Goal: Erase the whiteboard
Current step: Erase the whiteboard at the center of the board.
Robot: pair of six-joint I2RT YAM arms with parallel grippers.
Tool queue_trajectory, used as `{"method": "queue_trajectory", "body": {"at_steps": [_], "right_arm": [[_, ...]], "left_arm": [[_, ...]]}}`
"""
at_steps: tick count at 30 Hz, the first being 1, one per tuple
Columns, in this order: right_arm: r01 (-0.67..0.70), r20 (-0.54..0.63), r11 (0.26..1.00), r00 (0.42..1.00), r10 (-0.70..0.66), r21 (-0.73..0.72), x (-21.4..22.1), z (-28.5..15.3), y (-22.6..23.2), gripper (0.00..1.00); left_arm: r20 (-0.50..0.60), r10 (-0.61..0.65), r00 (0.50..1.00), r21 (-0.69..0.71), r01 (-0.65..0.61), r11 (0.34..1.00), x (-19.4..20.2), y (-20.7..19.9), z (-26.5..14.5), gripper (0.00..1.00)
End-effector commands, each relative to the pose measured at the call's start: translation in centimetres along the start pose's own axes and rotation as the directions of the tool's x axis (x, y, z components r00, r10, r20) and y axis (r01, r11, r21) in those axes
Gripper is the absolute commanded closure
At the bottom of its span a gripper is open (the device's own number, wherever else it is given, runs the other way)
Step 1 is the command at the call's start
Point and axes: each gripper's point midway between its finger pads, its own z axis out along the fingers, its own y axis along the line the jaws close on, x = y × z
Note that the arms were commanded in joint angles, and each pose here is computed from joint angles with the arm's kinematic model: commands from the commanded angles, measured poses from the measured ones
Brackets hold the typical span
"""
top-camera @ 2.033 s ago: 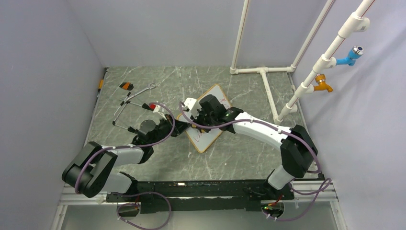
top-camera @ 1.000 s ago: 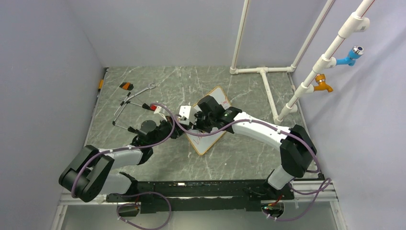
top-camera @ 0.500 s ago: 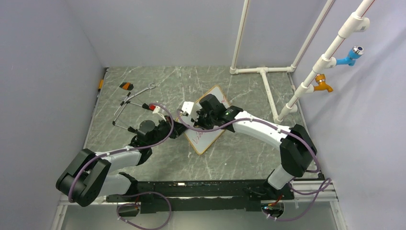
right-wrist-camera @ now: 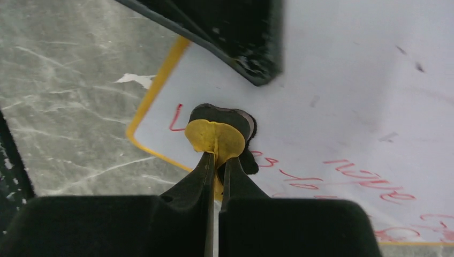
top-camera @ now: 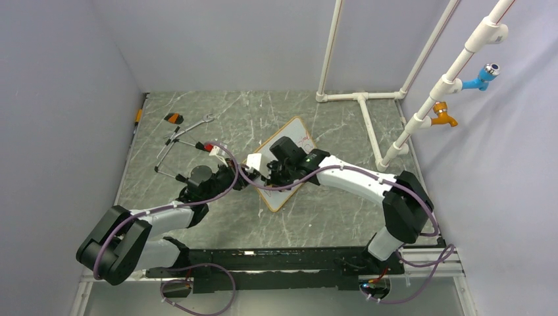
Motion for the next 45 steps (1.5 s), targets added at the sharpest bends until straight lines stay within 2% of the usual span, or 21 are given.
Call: {"method": "queue_trajectory", "body": {"at_steps": [1, 5, 8, 10, 13, 17, 21, 23, 25, 28, 31, 34, 37, 40, 42, 45], "right_arm": [[-0.052, 0.01, 0.999, 0.999, 0.051, 0.011, -0.3, 1.1, -0.1, 1.0], [-0.258, 0.059, 0.951, 0.966, 0.251, 0.171, 0.8, -0.2, -5.7, 1.0], [-0.312, 0.074, 0.908, 0.95, 0.304, 0.28, 2.1, -1.2, -8.0, 1.0], [-0.317, 0.072, 0.9, 0.948, 0.31, 0.299, 2.3, -1.3, -8.5, 1.0], [-0.285, 0.052, 0.934, 0.958, 0.28, 0.216, 2.2, -0.5, -6.8, 1.0], [-0.161, 0.04, 0.987, 0.986, 0.16, 0.016, 0.3, 0.8, -1.9, 1.0], [-0.079, 0.086, 0.989, 0.992, 0.09, -0.122, -1.7, 0.6, 1.6, 1.0], [-0.118, 0.101, 0.99, 0.987, 0.125, -0.071, -2.0, 0.3, 0.4, 1.0], [-0.206, 0.114, 0.978, 0.973, 0.2, 0.045, -1.5, -0.2, -2.6, 1.0], [-0.349, 0.142, 0.919, 0.935, 0.326, 0.186, 0.4, -1.3, -7.1, 1.0], [-0.394, 0.15, 0.883, 0.918, 0.366, 0.256, 1.7, -1.8, -8.9, 1.0], [-0.365, 0.123, 0.911, 0.93, 0.347, 0.191, 1.6, -1.0, -7.6, 1.0], [-0.246, 0.097, 0.969, 0.965, 0.243, 0.015, 0.0, 0.3, -3.2, 1.0], [-0.161, 0.114, 0.982, 0.978, 0.173, -0.102, -1.8, 0.5, 0.1, 1.0], [-0.17, 0.132, 0.981, 0.975, 0.181, -0.091, -2.5, 0.3, 0.0, 1.0], [-0.242, 0.163, 0.97, 0.959, 0.233, 0.035, -2.2, -0.6, -3.1, 1.0]], "left_arm": [[0.044, 0.063, 0.997, 0.229, -0.072, 0.971, -1.9, -5.6, -0.3, 1.0], [0.035, 0.066, 0.997, 0.241, -0.073, 0.968, -1.7, -5.7, -0.3, 1.0], [0.031, 0.065, 0.997, 0.247, -0.071, 0.966, -1.7, -5.8, -0.2, 1.0], [0.028, 0.064, 0.998, 0.25, -0.069, 0.966, -1.6, -5.8, -0.2, 1.0], [0.024, 0.064, 0.998, 0.26, -0.068, 0.963, -1.5, -6.0, -0.1, 1.0], [0.019, 0.071, 0.997, 0.273, -0.073, 0.959, -1.5, -6.2, -0.2, 1.0], [0.009, 0.077, 0.997, 0.283, -0.076, 0.956, -1.3, -6.3, -0.2, 1.0], [0.005, 0.08, 0.997, 0.286, -0.078, 0.955, -1.2, -6.3, -0.3, 1.0], [-0.001, 0.085, 0.996, 0.294, -0.081, 0.952, -1.1, -6.5, -0.3, 1.0], [-0.006, 0.089, 0.996, 0.308, -0.083, 0.948, -1.0, -6.7, -0.2, 1.0], [-0.012, 0.093, 0.996, 0.321, -0.084, 0.943, -1.0, -6.9, -0.1, 1.0], [-0.018, 0.087, 0.996, 0.332, -0.077, 0.94, -0.9, -7.0, -0.1, 1.0], [-0.024, 0.081, 0.996, 0.345, -0.068, 0.936, -0.8, -7.2, -0.1, 1.0], [-0.033, 0.085, 0.996, 0.35, -0.068, 0.934, -0.6, -7.3, -0.1, 1.0], [-0.035, 0.089, 0.995, 0.352, -0.071, 0.933, -0.6, -7.3, -0.1, 1.0], [-0.041, 0.097, 0.994, 0.359, -0.076, 0.93, -0.6, -7.6, -0.1, 1.0]]}}
